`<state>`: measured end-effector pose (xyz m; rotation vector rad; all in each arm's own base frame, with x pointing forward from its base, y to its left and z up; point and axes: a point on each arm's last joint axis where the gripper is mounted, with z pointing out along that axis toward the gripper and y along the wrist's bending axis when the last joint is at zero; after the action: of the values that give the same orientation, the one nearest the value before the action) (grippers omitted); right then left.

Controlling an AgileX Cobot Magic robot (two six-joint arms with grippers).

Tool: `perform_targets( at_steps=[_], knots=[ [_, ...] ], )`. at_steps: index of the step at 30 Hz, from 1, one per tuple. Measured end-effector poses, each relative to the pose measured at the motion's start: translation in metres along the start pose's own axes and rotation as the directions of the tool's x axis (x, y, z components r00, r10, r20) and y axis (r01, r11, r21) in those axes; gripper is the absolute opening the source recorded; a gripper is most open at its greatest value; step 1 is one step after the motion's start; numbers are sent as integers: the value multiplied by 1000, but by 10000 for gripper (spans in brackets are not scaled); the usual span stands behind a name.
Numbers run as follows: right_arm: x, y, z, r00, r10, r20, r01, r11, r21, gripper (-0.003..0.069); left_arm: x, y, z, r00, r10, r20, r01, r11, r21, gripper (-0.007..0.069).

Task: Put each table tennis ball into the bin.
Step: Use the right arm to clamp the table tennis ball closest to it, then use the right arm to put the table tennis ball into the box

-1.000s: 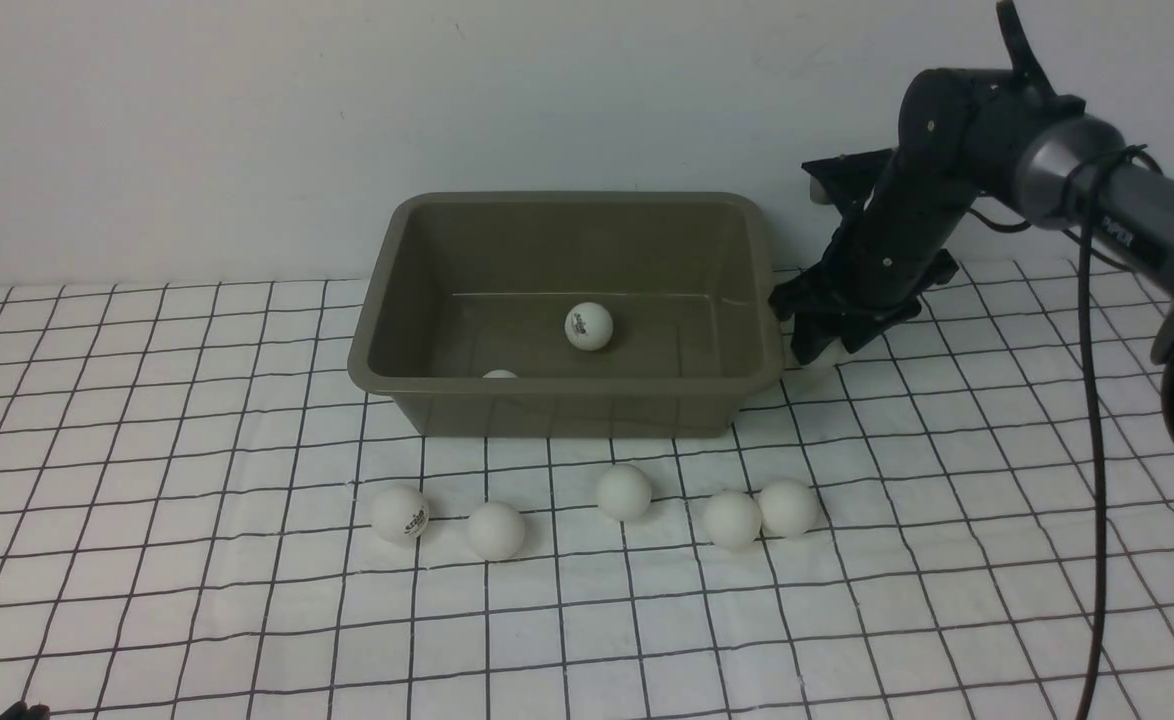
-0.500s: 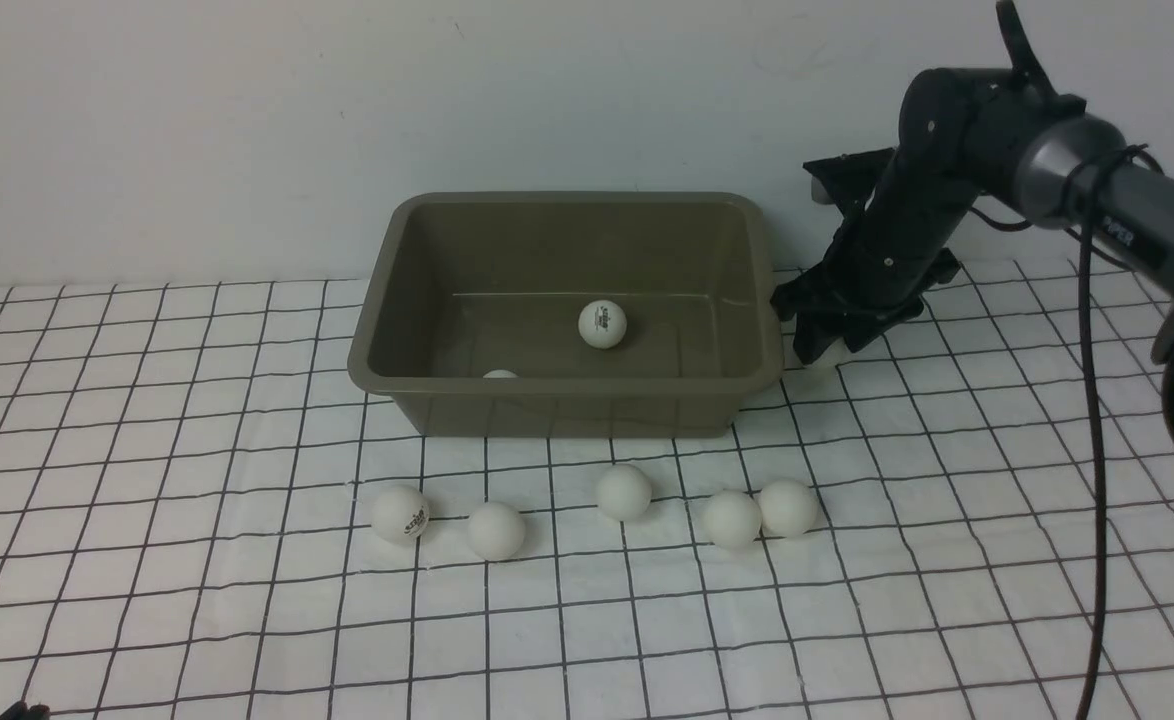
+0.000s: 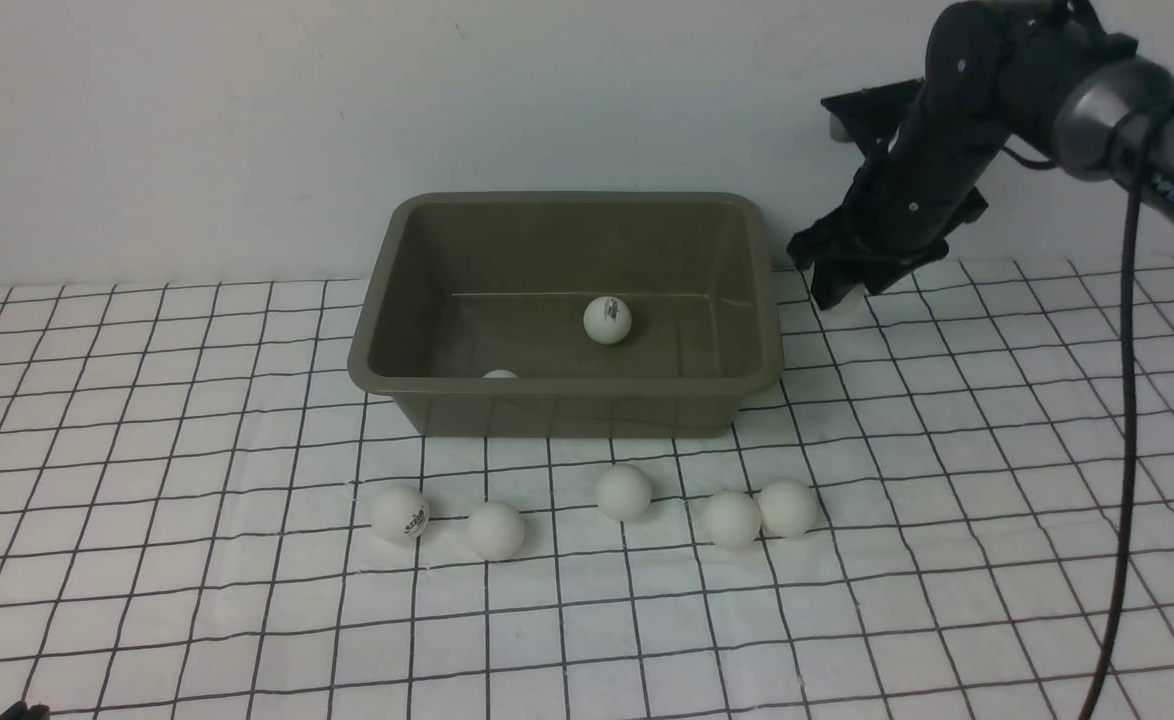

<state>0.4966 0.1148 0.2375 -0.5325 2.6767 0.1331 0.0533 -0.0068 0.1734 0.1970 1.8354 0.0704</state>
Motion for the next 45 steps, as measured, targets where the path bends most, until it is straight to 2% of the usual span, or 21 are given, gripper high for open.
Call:
perform_targets(
  at_steps=[6, 10, 13, 23, 34, 45],
  knots=[
    [-9, 4, -43, 996, -2, 88, 2, 1000, 0, 331, 0, 0, 0, 1000, 0, 0, 0, 1000, 0, -4],
    [-13, 18, -63, 989, 34, 147, -16, 993, -119, 331, 0, 0, 0, 1000, 0, 0, 0, 1000, 0, -4],
    [-16, 40, -61, 988, 2, 153, 26, 983, -181, 331, 0, 0, 0, 1000, 0, 0, 0, 1000, 0, -4],
    [-11, 103, -13, 987, -151, 61, 160, 968, -196, 331, 0, 0, 0, 1000, 0, 0, 0, 1000, 0, -4],
    [-4, 108, 18, 985, -175, 0, 172, 967, -189, 335, 0, 0, 0, 1000, 0, 0, 0, 1000, 0, -4],
    [-4, 107, 22, 987, -161, -10, 156, 970, -186, 410, 0, 0, 0, 1000, 0, 0, 0, 1000, 0, -4]
  ],
)
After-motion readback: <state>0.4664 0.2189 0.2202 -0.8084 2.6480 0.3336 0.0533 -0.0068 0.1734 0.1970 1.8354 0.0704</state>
